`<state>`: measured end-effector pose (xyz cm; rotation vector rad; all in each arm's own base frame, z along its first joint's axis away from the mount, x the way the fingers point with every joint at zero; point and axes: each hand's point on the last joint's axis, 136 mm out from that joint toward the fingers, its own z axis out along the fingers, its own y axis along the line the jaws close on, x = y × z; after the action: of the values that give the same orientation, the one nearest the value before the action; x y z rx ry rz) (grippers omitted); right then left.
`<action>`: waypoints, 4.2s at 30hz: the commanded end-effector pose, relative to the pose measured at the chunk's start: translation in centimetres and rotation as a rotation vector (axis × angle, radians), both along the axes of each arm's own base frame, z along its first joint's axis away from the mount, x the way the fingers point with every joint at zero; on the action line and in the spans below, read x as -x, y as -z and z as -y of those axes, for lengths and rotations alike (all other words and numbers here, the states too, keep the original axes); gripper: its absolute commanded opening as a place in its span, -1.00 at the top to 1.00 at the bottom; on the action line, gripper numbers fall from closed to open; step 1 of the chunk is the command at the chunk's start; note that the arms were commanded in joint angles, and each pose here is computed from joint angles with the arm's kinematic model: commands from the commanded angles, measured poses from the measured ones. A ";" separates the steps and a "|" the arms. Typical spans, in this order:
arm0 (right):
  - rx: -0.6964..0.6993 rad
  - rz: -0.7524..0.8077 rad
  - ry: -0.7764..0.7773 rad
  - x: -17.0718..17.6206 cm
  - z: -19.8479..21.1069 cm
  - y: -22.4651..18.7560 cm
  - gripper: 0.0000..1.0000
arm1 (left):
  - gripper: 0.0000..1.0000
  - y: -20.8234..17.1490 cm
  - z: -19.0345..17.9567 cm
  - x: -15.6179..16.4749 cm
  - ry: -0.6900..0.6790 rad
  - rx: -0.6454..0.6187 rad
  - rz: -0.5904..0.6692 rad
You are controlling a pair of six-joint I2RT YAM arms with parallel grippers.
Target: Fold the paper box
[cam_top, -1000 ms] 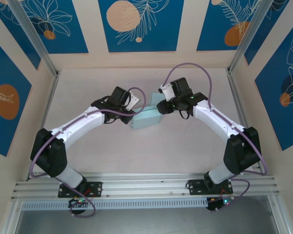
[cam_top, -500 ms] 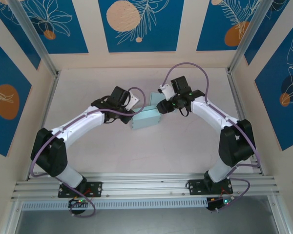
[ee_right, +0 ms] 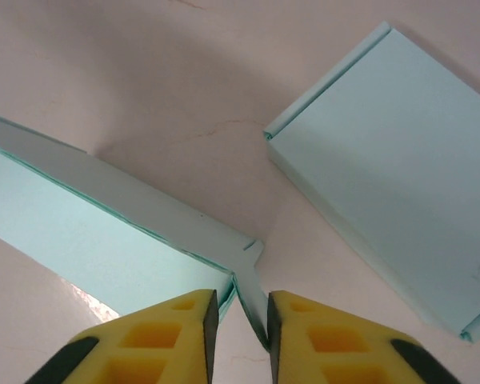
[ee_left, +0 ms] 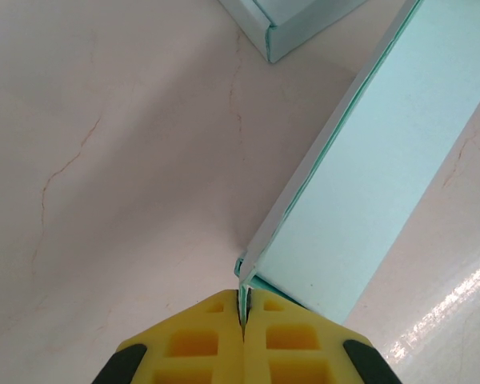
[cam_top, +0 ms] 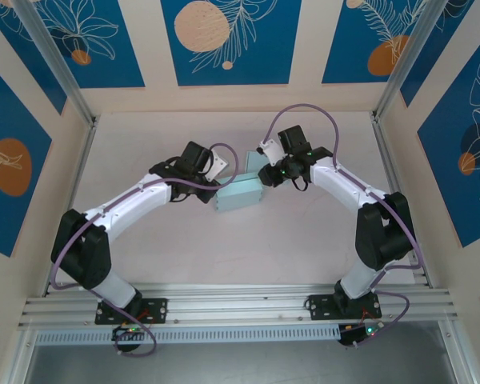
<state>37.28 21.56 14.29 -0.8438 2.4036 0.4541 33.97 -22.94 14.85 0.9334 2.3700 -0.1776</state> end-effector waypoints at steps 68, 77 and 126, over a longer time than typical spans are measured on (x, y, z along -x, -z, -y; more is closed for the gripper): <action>-0.056 -0.072 0.186 2.3 -3.1 -2.2 1.00 | 0.84 -1.1 -0.3 -1.9 -0.208 0.215 -0.085; -0.137 -0.073 0.290 2.1 -5.0 -2.7 1.00 | 0.97 -0.5 0.1 -0.9 -0.245 0.290 -0.092; -0.169 -0.022 0.414 1.7 -5.5 0.9 1.00 | 0.95 -0.1 1.6 -1.3 -0.398 0.493 -0.098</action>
<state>37.40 25.28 14.15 -0.1650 2.4071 0.4401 35.52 -21.34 13.93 0.2180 2.4299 -0.4229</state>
